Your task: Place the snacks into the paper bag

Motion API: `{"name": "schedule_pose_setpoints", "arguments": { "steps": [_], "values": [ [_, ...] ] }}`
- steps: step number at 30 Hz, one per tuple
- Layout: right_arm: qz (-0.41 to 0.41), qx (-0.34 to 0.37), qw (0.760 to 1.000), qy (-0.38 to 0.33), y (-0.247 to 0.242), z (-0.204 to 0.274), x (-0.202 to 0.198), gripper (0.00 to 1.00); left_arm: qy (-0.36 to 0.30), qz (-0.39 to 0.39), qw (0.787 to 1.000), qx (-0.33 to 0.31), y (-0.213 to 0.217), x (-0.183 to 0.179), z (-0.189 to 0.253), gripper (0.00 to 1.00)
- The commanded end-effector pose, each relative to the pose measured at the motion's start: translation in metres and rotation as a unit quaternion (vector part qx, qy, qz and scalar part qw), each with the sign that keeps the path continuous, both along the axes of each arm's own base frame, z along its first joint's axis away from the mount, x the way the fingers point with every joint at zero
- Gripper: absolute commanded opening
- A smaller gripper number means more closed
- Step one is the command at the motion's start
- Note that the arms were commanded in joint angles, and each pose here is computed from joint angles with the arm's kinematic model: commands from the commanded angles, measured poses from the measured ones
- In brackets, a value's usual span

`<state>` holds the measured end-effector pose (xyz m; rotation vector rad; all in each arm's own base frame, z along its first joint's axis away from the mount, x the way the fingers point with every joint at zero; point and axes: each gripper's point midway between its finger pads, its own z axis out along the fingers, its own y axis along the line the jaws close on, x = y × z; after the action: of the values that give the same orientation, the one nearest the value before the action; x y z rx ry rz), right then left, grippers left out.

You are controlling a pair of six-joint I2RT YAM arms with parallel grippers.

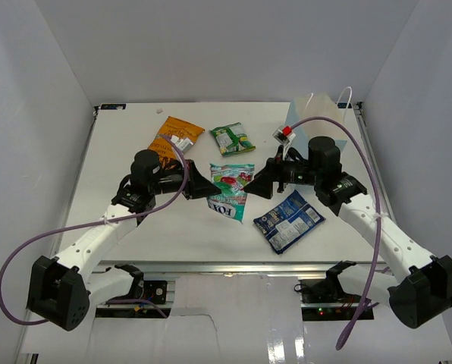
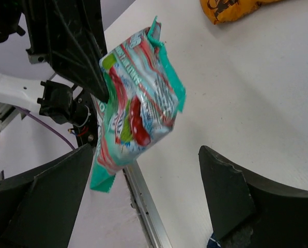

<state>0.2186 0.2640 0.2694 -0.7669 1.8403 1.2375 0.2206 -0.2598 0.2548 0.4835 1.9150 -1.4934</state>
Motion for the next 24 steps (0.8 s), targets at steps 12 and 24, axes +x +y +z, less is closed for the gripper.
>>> {"name": "schedule_pose_setpoints", "arguments": {
  "steps": [12, 24],
  "values": [
    [0.036, 0.041, 0.998, 0.018, 0.034, 0.012, 0.012, 0.44, -0.051, -0.041, 0.998, -0.023, -0.026, -0.008, 0.032, 0.0],
    [0.08, 0.02, 0.988, -0.128, 0.015, 0.045, -0.004, 0.23, -0.1, -0.03, 0.994, -0.009, -0.016, -0.015, 0.042, 0.75]
  ]
}}
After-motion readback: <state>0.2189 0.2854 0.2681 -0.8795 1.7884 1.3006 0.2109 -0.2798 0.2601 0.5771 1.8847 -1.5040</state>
